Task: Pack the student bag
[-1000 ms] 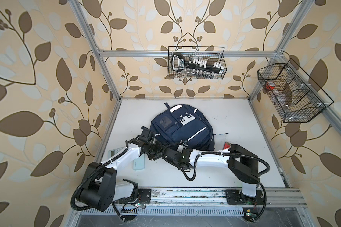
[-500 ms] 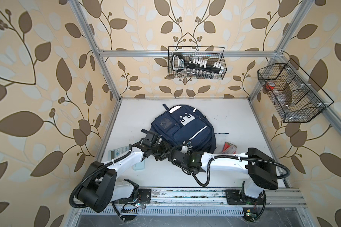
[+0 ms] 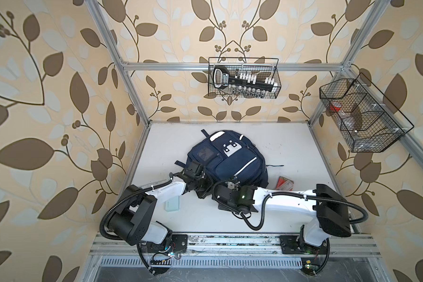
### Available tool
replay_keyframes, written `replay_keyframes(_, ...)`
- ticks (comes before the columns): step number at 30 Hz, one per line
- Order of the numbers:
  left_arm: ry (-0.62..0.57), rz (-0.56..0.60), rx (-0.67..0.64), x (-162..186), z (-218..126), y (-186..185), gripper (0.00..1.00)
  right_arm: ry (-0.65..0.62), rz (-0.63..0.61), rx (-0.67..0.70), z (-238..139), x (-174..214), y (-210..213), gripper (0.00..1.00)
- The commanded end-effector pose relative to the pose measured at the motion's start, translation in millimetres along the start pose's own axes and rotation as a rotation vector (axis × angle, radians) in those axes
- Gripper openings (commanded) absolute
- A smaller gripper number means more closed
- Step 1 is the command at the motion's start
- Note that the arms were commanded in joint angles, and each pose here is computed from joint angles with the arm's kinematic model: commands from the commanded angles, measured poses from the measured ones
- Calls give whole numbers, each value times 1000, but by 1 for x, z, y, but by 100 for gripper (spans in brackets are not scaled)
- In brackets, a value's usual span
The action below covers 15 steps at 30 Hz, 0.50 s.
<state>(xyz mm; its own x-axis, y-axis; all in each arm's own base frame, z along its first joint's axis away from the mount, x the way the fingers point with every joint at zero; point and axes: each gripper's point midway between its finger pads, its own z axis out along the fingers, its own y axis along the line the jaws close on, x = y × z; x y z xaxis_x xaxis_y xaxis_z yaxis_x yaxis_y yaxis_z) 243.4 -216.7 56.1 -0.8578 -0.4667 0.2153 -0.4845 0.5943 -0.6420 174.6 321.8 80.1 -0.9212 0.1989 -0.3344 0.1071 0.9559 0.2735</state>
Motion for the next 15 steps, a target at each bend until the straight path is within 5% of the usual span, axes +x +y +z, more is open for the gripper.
replay_keyframes(1, -146, -4, -93, -29, -8, 17, 0, 103, -91, 264, -25, 22, -90, 0)
replay_keyframes(8, -212, 0, -132, -43, -23, 30, 0, 96, -64, 225, -41, 10, -118, 0)
replay_keyframes(11, -197, 34, -57, -41, -26, 11, 0, 114, -150, 71, -43, 10, -82, 0)
replay_keyframes(13, -166, 61, 51, -36, -27, -11, 0, 87, -206, -44, -51, 9, -43, 43)
replay_keyframes(15, -148, 82, 132, -31, -33, -31, 0, 66, -219, -98, -55, 6, -15, 64)
